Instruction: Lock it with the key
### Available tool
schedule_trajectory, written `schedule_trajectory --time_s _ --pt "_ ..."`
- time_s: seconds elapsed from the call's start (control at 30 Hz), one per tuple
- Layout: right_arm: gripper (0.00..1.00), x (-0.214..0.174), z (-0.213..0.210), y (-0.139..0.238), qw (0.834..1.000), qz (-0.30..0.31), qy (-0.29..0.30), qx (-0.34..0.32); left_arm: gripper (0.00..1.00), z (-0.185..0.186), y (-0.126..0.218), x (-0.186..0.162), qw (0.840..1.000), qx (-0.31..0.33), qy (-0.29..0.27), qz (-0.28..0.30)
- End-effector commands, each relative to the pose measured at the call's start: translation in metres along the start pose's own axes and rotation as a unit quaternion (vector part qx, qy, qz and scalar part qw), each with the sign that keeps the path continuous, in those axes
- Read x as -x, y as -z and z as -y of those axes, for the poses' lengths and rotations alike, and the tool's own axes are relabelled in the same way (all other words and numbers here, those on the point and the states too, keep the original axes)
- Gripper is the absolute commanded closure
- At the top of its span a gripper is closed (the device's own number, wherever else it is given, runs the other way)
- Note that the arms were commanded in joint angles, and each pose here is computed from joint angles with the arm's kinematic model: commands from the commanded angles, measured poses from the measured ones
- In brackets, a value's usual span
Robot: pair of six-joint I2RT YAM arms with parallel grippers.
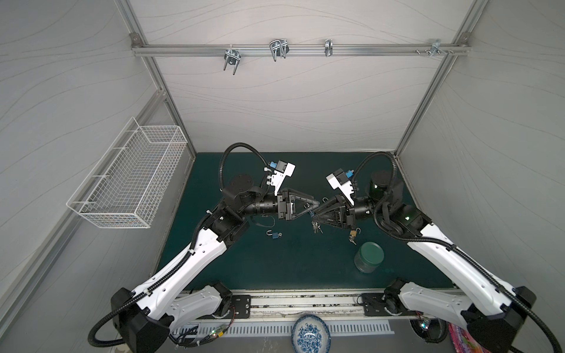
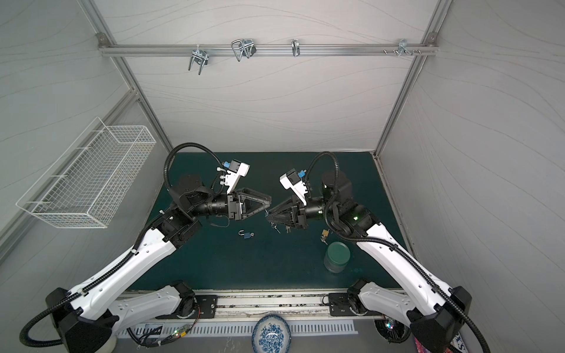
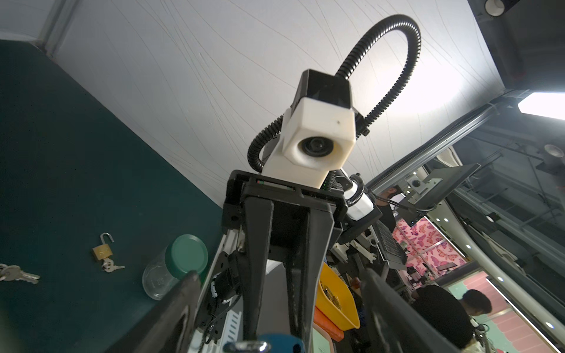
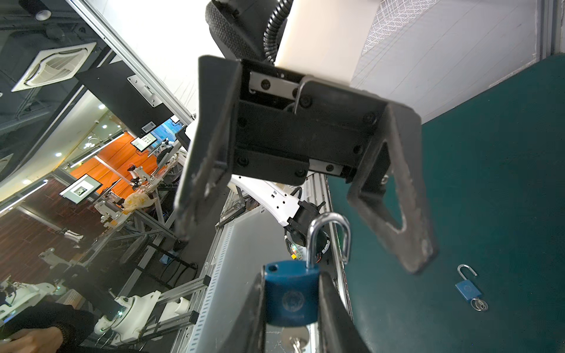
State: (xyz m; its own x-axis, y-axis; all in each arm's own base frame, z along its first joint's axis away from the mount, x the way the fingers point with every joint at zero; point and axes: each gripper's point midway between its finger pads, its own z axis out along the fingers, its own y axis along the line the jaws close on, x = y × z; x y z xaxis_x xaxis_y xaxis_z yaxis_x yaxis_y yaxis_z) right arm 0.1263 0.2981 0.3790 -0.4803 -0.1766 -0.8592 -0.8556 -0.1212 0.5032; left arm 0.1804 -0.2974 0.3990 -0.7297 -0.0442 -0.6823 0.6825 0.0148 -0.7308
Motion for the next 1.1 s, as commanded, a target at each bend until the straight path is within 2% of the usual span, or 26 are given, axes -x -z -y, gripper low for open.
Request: schedule_trajectory --time_s 0.0,0.3,0.47,0.93,1.07 --pt "1.0 0.009 -0.005 0.003 1.0 0.011 0.016 0.0 0.24 0.035 0.0 0.016 0.998 -0.046 -0.049 0.01" --pt "1.0 0.005 0.006 0.008 0.999 0.017 0.014 -0.04 0.37 0.033 0.005 0.014 0.998 -0.027 -0.057 0.018" --pt "1.0 0.007 0.008 0.013 0.998 0.027 0.015 -0.059 0.48 0.032 0.006 0.015 0.998 -0.017 -0.055 0.023" --pt "1.0 0.008 0.0 0.015 0.999 0.026 0.018 -0.043 0.74 0.016 0.009 0.012 0.998 0.023 -0.051 0.029" --pt "1.0 0.007 0.002 0.014 0.999 0.023 0.015 -0.043 0.87 0.011 0.009 0.013 0.998 0.034 -0.048 0.033"
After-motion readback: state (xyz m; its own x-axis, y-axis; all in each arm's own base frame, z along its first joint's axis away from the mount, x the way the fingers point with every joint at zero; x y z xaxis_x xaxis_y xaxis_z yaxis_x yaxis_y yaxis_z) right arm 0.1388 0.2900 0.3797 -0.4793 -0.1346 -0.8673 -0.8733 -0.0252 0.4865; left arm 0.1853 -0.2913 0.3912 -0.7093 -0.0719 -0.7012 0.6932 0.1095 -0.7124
